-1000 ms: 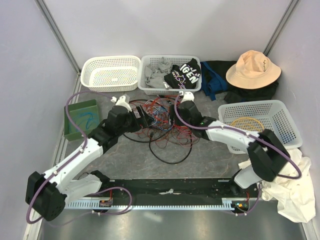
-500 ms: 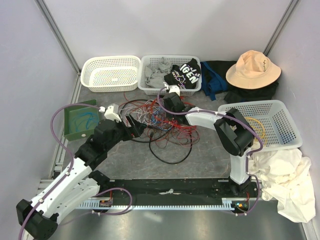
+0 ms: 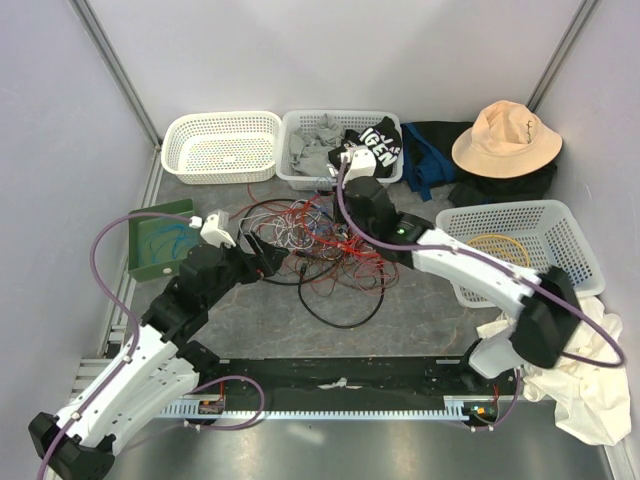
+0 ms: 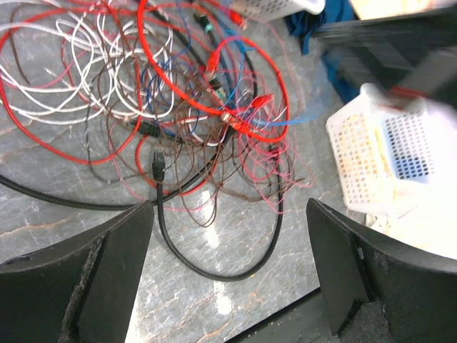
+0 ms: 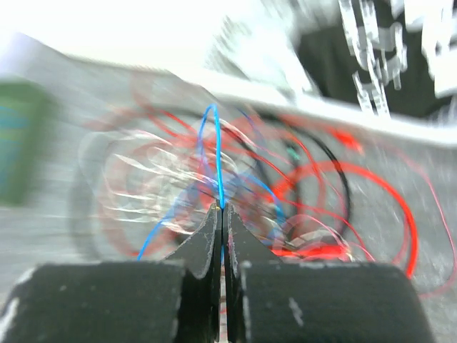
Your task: Untangle the cables
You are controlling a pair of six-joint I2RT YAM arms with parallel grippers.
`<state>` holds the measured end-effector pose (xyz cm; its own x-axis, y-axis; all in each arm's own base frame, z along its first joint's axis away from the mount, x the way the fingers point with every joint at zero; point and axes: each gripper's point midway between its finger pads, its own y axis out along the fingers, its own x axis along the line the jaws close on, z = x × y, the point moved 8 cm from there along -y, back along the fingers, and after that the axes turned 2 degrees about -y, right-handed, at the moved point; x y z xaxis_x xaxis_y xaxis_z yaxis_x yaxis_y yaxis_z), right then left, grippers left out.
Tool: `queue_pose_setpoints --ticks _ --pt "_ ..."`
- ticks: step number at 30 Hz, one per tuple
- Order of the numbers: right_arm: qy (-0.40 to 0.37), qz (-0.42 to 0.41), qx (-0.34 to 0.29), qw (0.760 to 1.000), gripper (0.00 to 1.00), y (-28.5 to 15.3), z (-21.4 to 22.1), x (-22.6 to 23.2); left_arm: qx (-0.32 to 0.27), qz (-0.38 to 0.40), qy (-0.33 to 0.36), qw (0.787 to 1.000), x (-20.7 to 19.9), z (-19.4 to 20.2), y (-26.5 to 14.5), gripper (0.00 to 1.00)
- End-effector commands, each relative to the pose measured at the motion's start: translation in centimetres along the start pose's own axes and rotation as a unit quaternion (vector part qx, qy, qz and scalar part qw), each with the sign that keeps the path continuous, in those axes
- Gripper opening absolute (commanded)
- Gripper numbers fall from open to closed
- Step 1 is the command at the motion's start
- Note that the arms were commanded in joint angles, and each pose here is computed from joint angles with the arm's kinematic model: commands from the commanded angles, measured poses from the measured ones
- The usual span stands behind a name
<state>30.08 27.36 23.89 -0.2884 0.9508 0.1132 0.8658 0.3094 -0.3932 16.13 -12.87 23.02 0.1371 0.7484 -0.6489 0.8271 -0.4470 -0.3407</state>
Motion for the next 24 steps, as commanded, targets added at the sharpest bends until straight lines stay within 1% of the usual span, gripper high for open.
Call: queue_pose_setpoints --ticks 1,3,7,11,12,14,15,17,18,19,21,22,24 --pt "0.014 -0.056 -0.101 0.993 0.0 -8.0 -7.6 1.4 -0.05 0.04 -0.011 0.998 -1.4 -1.6 -0.7 0.95" --pt "0.028 -0.077 -0.125 0.989 0.0 -10.5 -9.7 1.2 -0.069 0.072 -0.017 0.995 -2.2 -2.2 -1.0 0.96" --pt "0.042 -0.111 -0.127 0.985 0.0 -13.6 -10.6 0.8 -0.099 0.119 -0.022 0.988 -3.3 -3.0 -1.5 0.99" --pt "0.058 -0.135 -0.132 0.98 0.0 -15.6 -10.8 0.3 -0.137 0.186 0.007 0.973 -4.9 -4.1 -2.0 1.0" --pt "0.064 -0.142 -0.137 0.978 0.0 -16.3 -11.0 0.1 -0.15 0.227 0.017 0.962 -5.8 -4.5 -2.2 1.0" --pt "0.07 -0.157 -0.14 0.975 0.0 -17.0 -11.3 0.2 -0.148 0.26 0.026 0.954 -5.7 -3.6 -1.7 1.0" --pt "0.075 -0.162 -0.144 0.973 0.0 -17.6 -11.6 0.0 -0.17 0.291 0.028 0.941 -5.8 -3.4 -1.3 0.99" --pt "0.079 -0.17 -0.148 0.971 0.0 -18.2 -12.0 0.0 -0.181 0.331 0.022 0.926 -5.8 -2.8 -1.2 1.0" --pt "0.08 -0.172 -0.149 0.97 0.0 -18.6 -12.1 -0.1 -0.178 0.336 0.022 0.925 -5.0 -1.8 -0.6 1.0" --pt "0.083 -0.176 -0.153 0.969 0.0 -18.9 -12.5 -0.1 -0.194 0.358 0.027 0.913 -5.4 -2.0 -0.7 1.0" --pt "0.086 -0.178 -0.151 0.968 0.0 -19.2 -12.6 -0.2 -0.182 0.382 0.05 0.905 -5.7 -1.0 -0.5 1.0" --pt "0.089 -0.18 -0.153 0.968 0.0 -19.5 -12.9 -0.2 -0.191 0.388 0.077 0.898 -5.9 -0.9 -0.4 1.0" --pt "0.093 -0.181 -0.148 0.968 0.0 -19.5 -13.0 -0.1 -0.188 0.401 0.099 0.891 -6.4 0.0 -0.4 1.0"
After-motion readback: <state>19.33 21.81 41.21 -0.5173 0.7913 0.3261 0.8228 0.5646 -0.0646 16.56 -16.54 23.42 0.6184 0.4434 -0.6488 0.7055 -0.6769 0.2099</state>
